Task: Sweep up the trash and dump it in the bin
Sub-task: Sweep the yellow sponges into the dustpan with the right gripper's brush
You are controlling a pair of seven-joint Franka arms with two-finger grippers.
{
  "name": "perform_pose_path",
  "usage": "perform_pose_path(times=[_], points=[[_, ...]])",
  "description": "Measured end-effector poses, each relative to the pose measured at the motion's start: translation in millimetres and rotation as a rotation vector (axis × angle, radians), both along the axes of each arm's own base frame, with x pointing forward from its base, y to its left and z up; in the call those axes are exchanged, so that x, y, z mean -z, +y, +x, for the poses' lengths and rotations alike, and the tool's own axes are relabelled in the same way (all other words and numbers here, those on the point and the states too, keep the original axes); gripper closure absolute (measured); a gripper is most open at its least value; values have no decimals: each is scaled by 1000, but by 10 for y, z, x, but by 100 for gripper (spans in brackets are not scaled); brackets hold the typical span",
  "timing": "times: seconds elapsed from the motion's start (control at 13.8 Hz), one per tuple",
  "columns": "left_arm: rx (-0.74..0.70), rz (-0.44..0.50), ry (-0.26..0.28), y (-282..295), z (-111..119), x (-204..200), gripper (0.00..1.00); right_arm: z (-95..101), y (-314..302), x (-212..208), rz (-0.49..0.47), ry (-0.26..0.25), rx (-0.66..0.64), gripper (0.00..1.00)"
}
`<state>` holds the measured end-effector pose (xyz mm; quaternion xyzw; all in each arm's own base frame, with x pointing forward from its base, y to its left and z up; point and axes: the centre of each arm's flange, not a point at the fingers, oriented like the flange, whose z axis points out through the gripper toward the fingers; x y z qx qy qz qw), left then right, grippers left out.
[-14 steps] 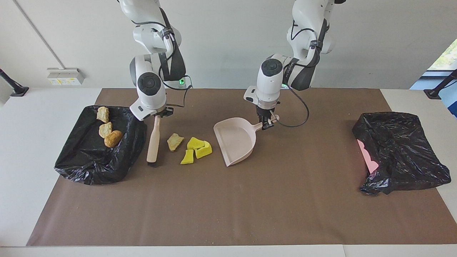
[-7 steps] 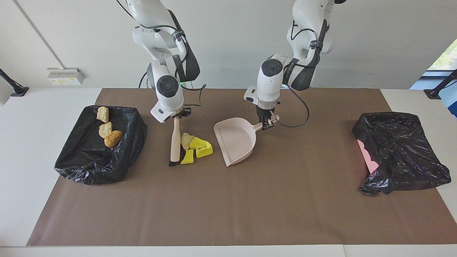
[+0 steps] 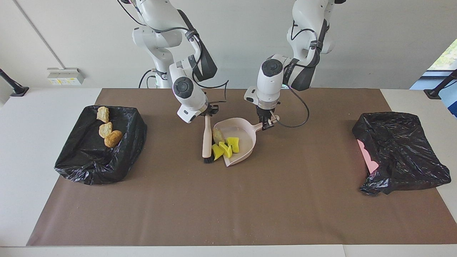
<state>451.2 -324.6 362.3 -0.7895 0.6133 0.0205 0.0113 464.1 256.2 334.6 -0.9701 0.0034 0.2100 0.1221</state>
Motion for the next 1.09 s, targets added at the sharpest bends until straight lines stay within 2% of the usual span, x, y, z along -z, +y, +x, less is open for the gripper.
perform_pose_path(times=[0.29, 0.51, 0.65, 0.8, 0.94, 1.09], points=[[-2, -3, -4, 25, 19, 5, 69, -7, 262, -154, 111, 25, 46, 73], [-5, -6, -9, 88, 69, 4, 69, 28, 346, -376, 123, 30, 6, 73], [-1, -9, -12, 213, 161, -1, 69, 4, 267, -493, 15, 4, -102, 73], [8, -13, -16, 356, 268, -22, 69, -134, 260, -533, -87, 19, -178, 73], [2, -15, -19, 477, 350, -37, 69, -270, 324, -584, -190, 26, -177, 73], [15, -18, -25, 563, 419, -80, 69, -407, 438, -703, -241, 20, -147, 73]])
